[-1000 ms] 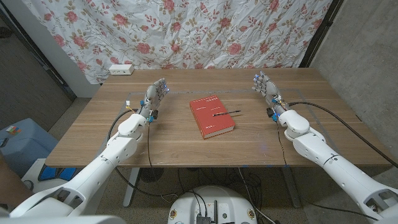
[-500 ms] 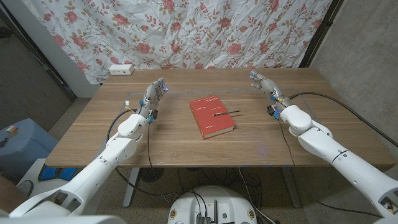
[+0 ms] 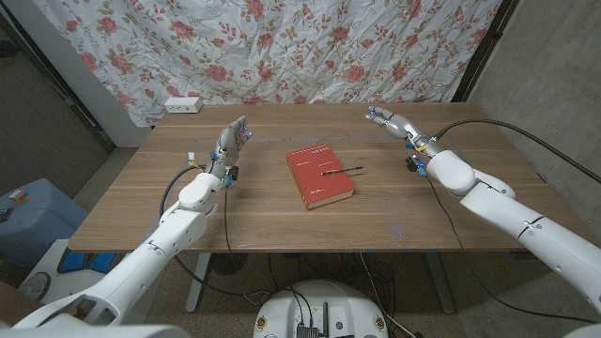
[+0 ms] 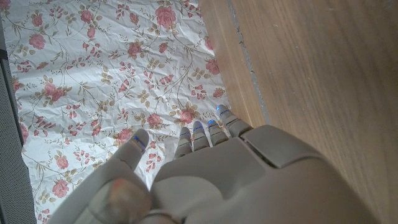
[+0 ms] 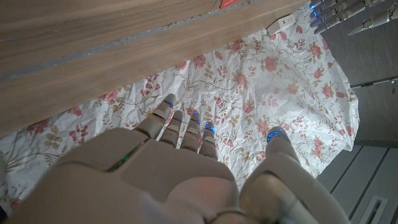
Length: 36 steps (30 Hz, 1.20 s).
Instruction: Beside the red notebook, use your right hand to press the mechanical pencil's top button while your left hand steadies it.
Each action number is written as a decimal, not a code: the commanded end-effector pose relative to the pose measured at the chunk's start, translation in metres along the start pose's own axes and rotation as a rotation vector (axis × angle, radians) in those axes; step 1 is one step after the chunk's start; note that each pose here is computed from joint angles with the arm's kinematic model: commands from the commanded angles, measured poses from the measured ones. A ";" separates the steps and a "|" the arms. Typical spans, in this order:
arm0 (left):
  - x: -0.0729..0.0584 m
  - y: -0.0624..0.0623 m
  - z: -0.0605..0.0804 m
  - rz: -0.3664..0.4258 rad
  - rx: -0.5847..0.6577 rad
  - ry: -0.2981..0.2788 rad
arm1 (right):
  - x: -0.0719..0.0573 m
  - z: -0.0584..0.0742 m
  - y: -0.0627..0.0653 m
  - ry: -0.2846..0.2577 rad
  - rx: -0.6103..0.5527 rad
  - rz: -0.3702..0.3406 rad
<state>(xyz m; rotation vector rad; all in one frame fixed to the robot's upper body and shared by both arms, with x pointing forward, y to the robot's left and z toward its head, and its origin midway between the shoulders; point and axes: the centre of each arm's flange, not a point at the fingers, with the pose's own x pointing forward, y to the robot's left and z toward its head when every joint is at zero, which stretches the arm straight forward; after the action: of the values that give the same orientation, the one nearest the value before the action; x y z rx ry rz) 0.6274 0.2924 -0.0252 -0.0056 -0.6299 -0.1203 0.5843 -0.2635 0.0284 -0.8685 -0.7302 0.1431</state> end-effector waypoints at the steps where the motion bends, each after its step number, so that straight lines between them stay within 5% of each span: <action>1: 0.002 -0.003 0.001 0.008 0.005 -0.004 | -0.004 0.021 -0.008 0.013 -0.215 0.077; 13: 0.003 -0.003 -0.002 0.020 0.003 -0.012 | -0.009 0.044 -0.011 0.046 -0.394 0.130; 36: -0.015 -0.010 -0.005 0.056 -0.001 -0.006 | -0.001 0.062 -0.001 0.144 -0.594 0.343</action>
<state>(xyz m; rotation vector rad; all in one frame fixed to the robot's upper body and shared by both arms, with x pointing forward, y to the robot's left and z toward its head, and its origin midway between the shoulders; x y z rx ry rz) 0.6212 0.2853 -0.0336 -0.0209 -0.6401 -0.0787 0.5471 -0.2329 0.0519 -1.4489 -0.5577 0.1544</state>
